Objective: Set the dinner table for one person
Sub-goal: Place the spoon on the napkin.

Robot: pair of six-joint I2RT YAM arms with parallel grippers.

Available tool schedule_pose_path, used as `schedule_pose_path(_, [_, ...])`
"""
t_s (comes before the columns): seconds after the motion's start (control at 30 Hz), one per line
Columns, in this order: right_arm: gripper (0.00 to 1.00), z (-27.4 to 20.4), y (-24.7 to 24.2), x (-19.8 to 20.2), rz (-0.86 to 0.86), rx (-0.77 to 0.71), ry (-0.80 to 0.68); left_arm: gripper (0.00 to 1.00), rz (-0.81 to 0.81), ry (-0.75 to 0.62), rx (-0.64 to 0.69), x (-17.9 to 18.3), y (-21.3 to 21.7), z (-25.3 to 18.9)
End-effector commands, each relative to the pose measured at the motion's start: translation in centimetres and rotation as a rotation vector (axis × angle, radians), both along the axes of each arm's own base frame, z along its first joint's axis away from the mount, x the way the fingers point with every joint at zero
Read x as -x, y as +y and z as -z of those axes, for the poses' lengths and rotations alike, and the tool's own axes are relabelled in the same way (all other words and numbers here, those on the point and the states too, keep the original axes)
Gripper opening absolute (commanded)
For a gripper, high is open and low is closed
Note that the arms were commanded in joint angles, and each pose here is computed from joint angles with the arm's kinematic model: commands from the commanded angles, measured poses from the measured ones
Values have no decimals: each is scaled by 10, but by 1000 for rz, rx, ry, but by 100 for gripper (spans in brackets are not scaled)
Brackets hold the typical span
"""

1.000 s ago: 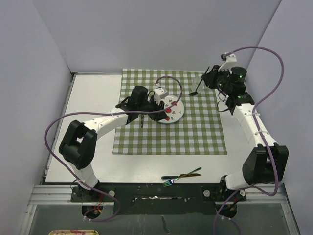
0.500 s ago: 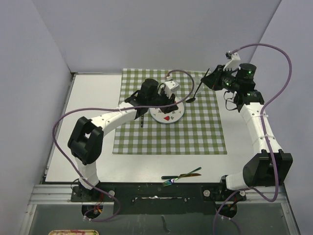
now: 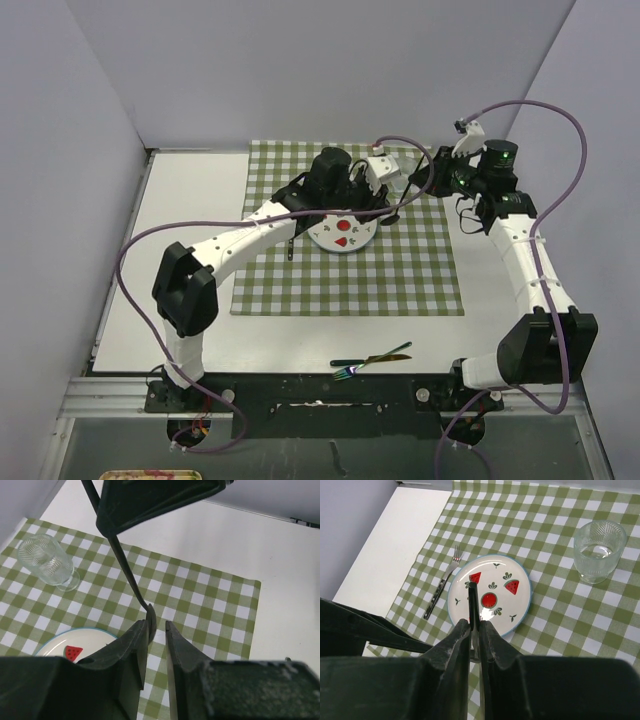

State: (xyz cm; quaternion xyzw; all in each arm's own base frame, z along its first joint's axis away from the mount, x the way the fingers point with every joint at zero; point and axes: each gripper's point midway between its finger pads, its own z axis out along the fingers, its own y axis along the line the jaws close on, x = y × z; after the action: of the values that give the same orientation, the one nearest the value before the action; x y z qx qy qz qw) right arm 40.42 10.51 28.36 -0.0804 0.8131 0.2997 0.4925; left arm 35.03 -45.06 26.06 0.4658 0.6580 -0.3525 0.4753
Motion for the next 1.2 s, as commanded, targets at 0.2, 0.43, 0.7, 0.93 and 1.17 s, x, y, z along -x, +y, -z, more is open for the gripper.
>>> schedule_pose_path(0.2, [0,-38,14,10,-72,-70,-93,20,16,34,-6,-2,-10,11])
schedule_pose_path(0.43, [0,-38,18,10,-91,-94,-86,20,33,54,2,-6,-20,6])
schedule_pose_path(0.7, [0,-34,23,8,-108,-117,-73,20,34,42,1,-12,-26,-5])
schedule_pose_path(0.93, [0,-33,27,8,-121,-138,-59,16,46,61,7,-13,-33,-5])
schedule_pose_path(1.17, [0,-27,32,10,-132,-137,-49,10,69,77,-7,-6,-42,3])
